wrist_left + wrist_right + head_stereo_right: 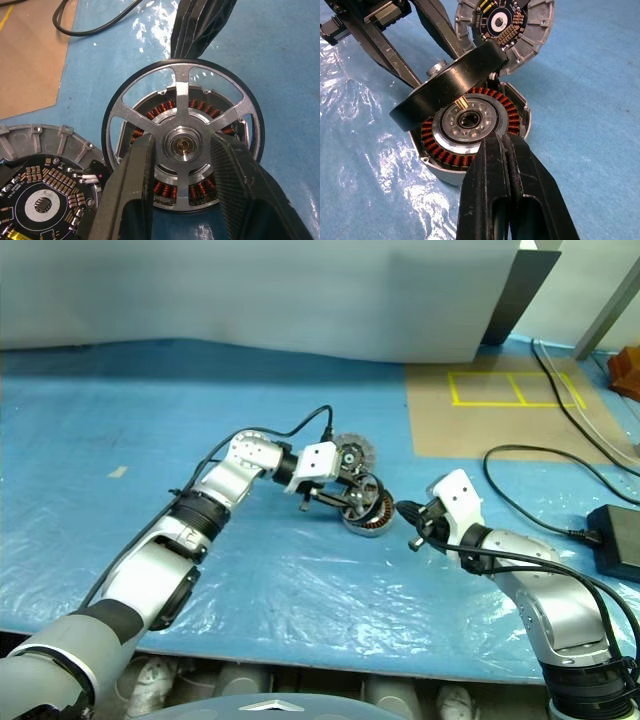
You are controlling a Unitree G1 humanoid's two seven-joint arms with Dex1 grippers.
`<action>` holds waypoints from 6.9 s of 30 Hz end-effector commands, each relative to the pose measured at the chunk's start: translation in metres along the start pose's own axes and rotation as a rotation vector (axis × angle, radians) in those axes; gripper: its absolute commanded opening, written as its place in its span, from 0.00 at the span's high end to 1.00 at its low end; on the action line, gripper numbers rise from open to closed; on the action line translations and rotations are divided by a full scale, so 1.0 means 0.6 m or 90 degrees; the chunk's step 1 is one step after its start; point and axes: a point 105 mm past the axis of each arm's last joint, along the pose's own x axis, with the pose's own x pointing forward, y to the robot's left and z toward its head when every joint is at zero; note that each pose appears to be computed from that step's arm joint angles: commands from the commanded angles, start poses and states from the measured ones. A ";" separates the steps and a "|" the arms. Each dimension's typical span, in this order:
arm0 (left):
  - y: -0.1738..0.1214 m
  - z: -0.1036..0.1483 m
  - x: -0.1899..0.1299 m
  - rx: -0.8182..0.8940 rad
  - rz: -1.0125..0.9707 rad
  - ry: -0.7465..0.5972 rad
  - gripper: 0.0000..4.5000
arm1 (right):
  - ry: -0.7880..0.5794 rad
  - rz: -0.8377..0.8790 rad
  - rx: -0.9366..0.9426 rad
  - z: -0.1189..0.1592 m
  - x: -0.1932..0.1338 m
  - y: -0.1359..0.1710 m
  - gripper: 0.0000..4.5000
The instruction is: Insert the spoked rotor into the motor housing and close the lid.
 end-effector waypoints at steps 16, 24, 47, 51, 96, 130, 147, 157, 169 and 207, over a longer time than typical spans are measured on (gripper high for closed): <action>-0.011 -0.001 0.000 0.036 -0.027 0.025 0.71 | -0.008 -0.003 -0.019 0.006 0.000 0.002 1.00; -0.011 -0.004 0.000 0.026 -0.029 0.032 0.71 | -0.005 -0.003 -0.021 0.004 0.002 0.002 1.00; -0.005 0.041 -0.032 0.014 -0.035 -0.048 0.35 | -0.012 0.011 -0.007 0.001 0.005 0.013 1.00; 0.001 0.060 -0.084 -0.012 0.007 -0.116 0.35 | -0.059 0.045 -0.009 0.037 0.008 0.026 1.00; 0.088 -0.032 -0.150 -0.262 0.243 -0.129 0.35 | -0.083 0.098 0.035 0.061 0.031 0.018 1.00; 0.141 0.032 -0.117 -0.470 0.224 -0.320 0.80 | 0.024 0.037 0.012 -0.011 0.000 0.030 1.00; 0.168 0.022 -0.113 -0.511 0.331 -0.316 0.99 | 0.007 0.031 0.019 -0.002 -0.002 0.040 1.00; 0.132 0.039 -0.152 -0.358 0.199 -0.282 0.99 | -0.056 0.115 -0.138 0.125 0.027 0.043 1.00; -0.013 0.000 -0.168 -0.067 0.051 -0.075 1.00 | 0.118 0.314 -0.447 0.097 0.077 0.014 0.21; -0.036 -0.017 -0.126 -0.150 0.112 -0.086 1.00 | 0.189 0.427 -0.596 0.058 0.130 0.015 1.00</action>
